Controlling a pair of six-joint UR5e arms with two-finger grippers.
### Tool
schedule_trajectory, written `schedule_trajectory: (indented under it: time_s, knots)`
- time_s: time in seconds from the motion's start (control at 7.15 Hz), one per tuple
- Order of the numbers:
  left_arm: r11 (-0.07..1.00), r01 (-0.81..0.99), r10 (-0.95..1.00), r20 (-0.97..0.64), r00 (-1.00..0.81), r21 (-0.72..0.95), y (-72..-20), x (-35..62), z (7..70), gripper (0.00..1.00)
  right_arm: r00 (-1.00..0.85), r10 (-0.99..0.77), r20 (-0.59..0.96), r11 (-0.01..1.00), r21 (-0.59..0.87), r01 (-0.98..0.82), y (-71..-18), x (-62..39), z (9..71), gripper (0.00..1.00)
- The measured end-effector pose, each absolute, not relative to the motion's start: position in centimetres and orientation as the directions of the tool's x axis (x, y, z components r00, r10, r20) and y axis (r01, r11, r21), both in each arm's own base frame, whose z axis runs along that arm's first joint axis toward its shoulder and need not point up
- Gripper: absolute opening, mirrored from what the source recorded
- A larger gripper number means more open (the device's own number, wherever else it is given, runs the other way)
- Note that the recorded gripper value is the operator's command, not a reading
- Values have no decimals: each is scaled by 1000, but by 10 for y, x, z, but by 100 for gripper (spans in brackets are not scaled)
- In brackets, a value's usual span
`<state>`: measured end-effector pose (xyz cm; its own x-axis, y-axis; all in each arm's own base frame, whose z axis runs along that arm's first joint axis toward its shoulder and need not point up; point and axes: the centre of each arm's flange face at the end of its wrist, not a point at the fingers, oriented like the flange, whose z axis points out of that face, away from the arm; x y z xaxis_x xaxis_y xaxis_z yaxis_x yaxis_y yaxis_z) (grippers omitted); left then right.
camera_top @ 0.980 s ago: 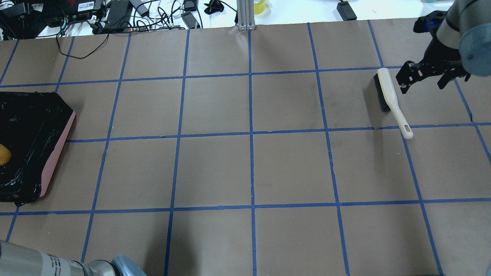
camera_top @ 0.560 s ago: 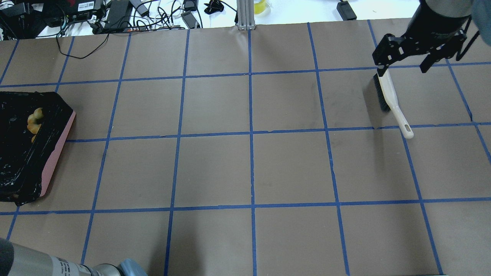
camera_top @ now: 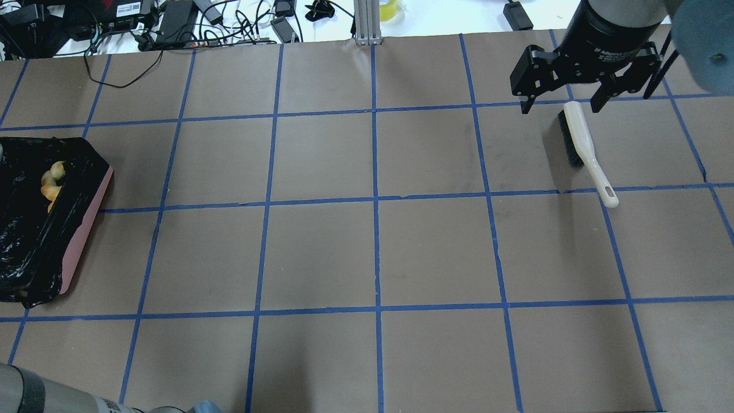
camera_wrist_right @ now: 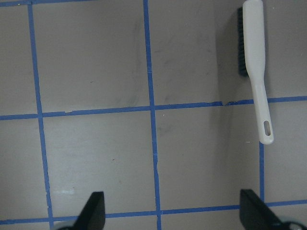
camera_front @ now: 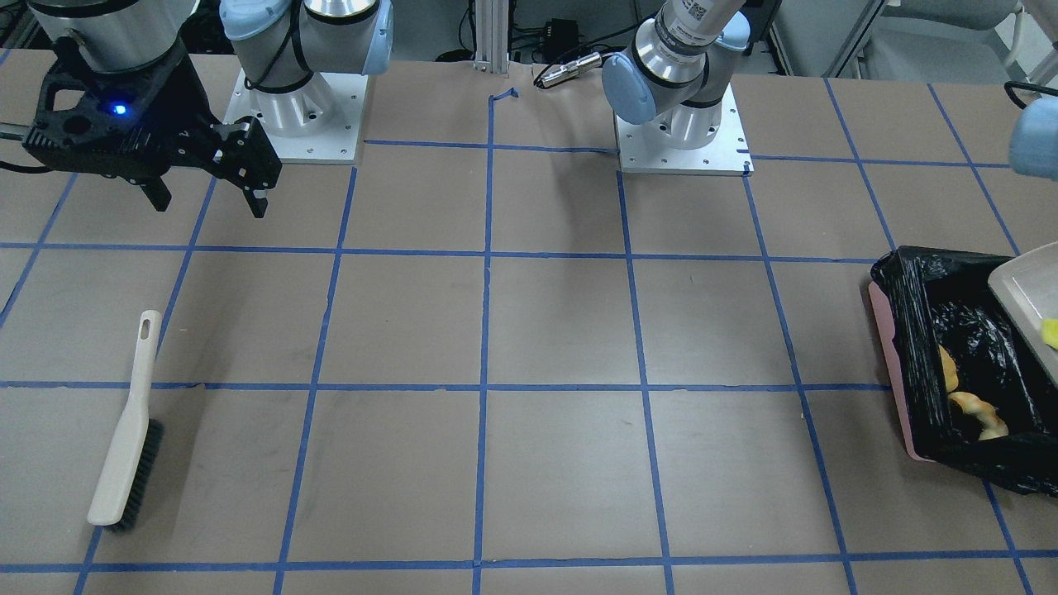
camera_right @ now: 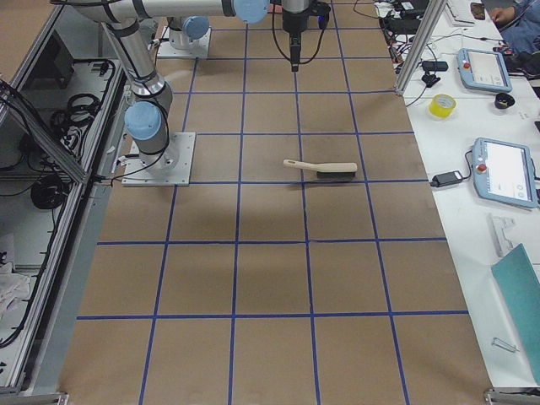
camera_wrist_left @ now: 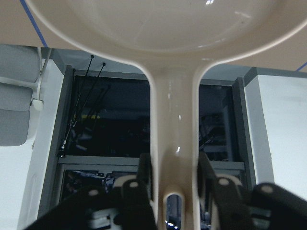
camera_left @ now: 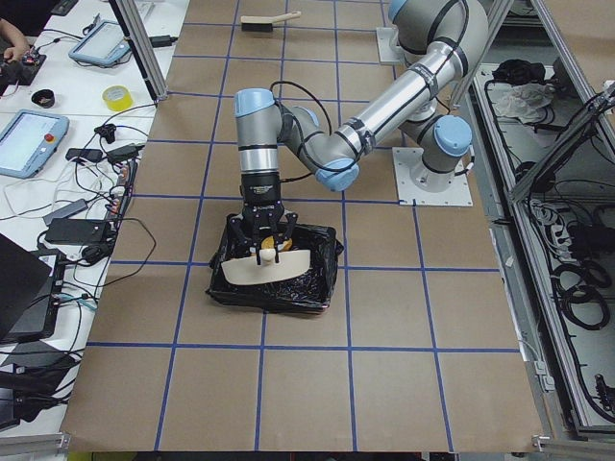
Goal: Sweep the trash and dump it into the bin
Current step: 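Release the brush on the table and raise the right gripper, then tip the dustpan over the trash bag with the left gripper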
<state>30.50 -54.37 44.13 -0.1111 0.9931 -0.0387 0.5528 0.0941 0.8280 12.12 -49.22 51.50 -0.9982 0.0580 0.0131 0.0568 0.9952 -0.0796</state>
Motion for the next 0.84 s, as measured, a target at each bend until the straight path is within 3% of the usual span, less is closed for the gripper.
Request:
schedule_trajectory:
  time_s: [0.56, 0.84]
  knots:
    - [-53, 544, 998, 61, 4, 837, -548, 281, 421, 0, -999, 51, 2, 993, -106, 50, -485, 125, 524, 100]
    - [-75, 488, 997, 52, 60, 869, -548, 280, 432, 0, -999, 49, 1, 993, -111, 49, -484, 125, 525, 100]
